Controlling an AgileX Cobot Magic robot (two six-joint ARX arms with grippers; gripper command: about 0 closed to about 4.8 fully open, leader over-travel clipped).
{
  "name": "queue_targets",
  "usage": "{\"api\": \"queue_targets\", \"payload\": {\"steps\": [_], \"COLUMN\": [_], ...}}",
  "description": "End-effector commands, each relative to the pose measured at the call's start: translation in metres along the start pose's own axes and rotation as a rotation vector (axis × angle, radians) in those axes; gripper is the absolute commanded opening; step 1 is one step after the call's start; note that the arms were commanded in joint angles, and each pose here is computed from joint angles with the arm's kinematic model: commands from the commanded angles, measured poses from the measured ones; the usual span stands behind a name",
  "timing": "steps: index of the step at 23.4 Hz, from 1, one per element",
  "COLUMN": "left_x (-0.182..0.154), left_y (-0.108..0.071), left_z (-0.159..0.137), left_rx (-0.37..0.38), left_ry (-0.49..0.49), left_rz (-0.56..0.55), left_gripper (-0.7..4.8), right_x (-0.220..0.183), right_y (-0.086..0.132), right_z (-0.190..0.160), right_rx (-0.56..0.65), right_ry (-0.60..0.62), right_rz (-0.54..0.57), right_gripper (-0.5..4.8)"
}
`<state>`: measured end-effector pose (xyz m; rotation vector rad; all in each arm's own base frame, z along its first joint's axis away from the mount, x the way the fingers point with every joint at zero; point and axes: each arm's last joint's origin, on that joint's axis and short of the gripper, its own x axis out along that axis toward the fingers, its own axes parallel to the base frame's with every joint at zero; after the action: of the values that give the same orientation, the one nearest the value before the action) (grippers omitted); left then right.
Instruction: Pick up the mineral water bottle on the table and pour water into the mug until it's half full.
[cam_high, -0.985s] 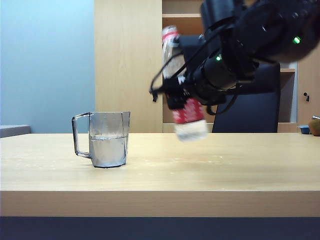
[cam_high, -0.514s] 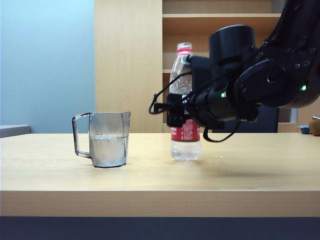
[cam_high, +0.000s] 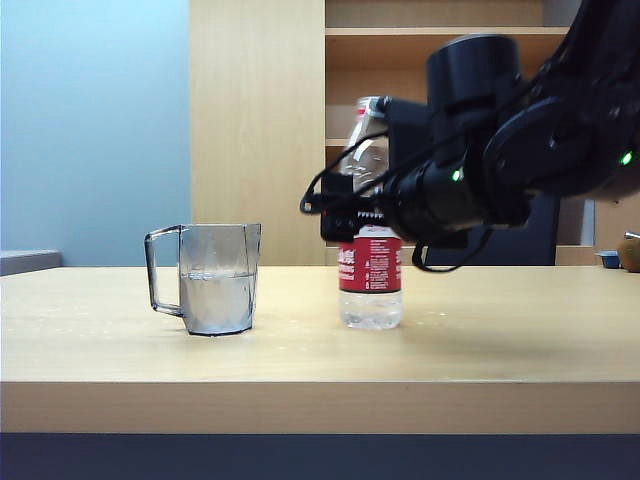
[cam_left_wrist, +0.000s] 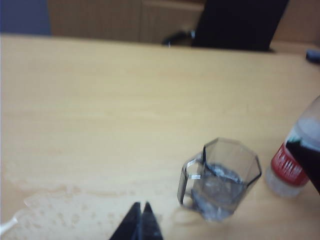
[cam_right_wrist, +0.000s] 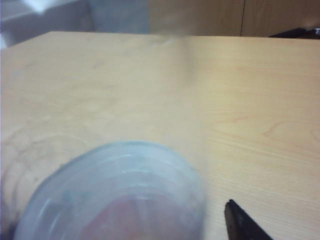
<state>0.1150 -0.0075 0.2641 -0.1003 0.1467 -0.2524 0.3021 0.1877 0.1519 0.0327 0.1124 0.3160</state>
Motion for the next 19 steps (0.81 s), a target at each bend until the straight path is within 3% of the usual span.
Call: {"api": "queue_targets", "payload": {"steps": [1, 7, 13, 14, 16, 17, 18, 19], "left_x": [-0.024, -0.058, -0.048, -0.046, -0.04, -0.037, -0.033, -0.028], "left_y": [-0.003, -0.006, -0.003, -0.002, 0.001, 0.002, 0.003, 0.005], "left_z": [0.0, -0.017, -0.028, -0.032, -0.04, -0.045, -0.05, -0.059], "left_rx": [0.01, 0.025, 0.021, 0.021, 0.02, 0.018, 0.018, 0.017], "left_ry": [-0.059, -0.179, -0.152, -0.151, -0.145, -0.137, -0.129, -0.127], "left_rz": [0.103, 0.233, 0.246, 0.25, 0.25, 0.253, 0.255, 0.253], "left_gripper": [-0.02, -0.02, -0.02, -0.02, -0.02, -0.02, -0.02, -0.02], "right_x": [-0.02, -0.064, -0.108, -0.117, -0.134, -0.144, -0.151, -0.166], "right_y": [-0.005, -0.006, 0.004, 0.007, 0.014, 0.018, 0.021, 0.027], "right_z": [0.005, 0.009, 0.01, 0.011, 0.014, 0.017, 0.019, 0.025], "right_rx": [-0.02, -0.03, -0.026, -0.025, -0.02, -0.014, -0.009, 0.001], "right_ry": [0.046, 0.085, 0.058, 0.044, 0.017, -0.005, -0.022, -0.051], "right_rz": [-0.002, 0.028, 0.09, 0.115, 0.165, 0.201, 0.229, 0.286], "right_gripper": [4.79, 4.79, 4.79, 4.55, 2.31, 0.84, -0.04, -0.02]}}
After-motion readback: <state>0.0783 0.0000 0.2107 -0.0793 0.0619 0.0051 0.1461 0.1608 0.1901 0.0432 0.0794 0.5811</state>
